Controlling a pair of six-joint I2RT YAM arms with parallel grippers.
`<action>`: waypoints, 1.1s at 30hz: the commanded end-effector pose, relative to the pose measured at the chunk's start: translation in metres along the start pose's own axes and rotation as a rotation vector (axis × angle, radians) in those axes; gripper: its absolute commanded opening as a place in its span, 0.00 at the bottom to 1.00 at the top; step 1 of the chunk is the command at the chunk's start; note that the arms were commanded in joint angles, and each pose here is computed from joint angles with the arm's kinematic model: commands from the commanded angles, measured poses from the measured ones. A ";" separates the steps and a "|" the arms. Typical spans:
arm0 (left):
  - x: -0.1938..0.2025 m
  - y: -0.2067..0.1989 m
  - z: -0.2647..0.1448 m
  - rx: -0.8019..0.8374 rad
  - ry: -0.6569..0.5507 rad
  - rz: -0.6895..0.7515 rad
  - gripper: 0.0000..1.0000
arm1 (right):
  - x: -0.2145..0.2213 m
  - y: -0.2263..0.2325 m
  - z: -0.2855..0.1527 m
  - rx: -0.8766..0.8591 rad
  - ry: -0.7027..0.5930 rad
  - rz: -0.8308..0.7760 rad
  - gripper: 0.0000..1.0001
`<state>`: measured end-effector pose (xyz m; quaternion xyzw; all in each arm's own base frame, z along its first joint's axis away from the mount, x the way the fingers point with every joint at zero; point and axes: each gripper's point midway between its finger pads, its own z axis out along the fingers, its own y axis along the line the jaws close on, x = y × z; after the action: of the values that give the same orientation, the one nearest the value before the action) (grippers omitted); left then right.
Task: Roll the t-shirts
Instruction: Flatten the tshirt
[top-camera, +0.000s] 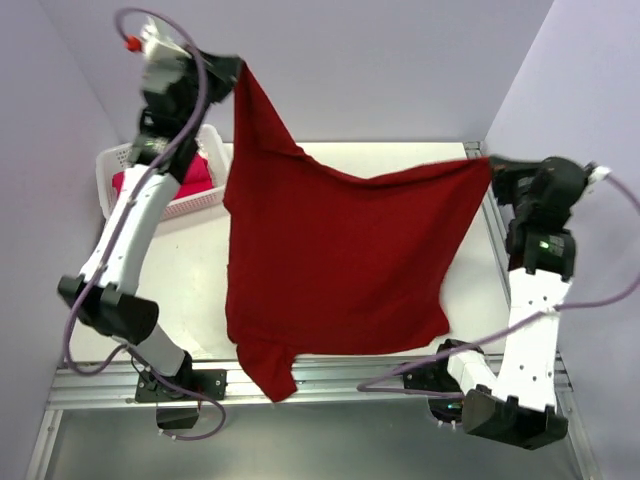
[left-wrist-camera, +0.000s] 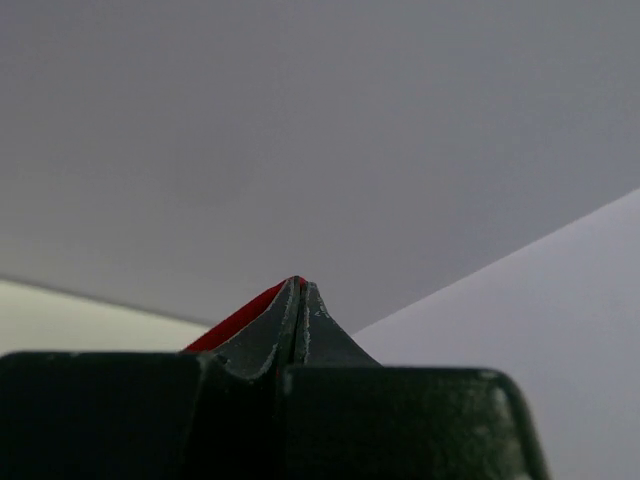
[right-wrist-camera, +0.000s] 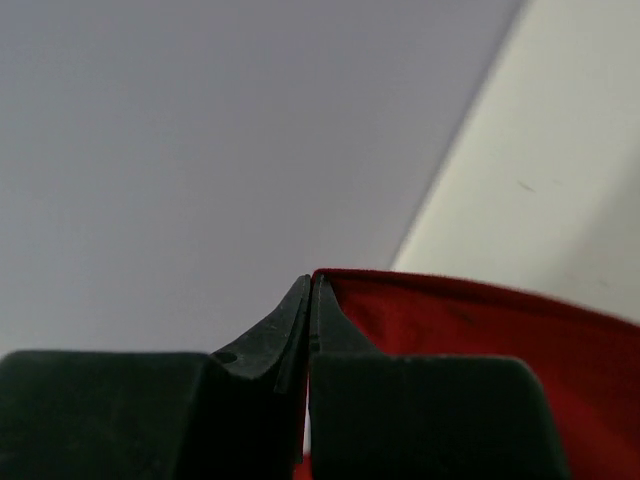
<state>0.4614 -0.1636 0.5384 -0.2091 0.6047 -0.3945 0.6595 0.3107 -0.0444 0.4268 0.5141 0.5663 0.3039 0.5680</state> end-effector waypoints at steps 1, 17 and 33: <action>0.030 0.030 0.024 0.003 0.006 -0.017 0.01 | -0.008 -0.024 0.022 -0.001 -0.085 0.050 0.00; 0.186 0.244 0.160 -0.235 0.147 0.029 0.01 | 0.064 -0.139 0.251 0.148 0.120 0.033 0.00; 0.167 0.217 0.168 -0.064 0.187 -0.024 1.00 | 0.083 -0.151 0.329 0.212 0.258 0.010 0.82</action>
<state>0.7037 -0.1735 0.1933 -0.2673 0.7094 -0.3508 0.5497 0.6353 -0.0907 0.1498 0.5546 0.6578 0.3120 0.4030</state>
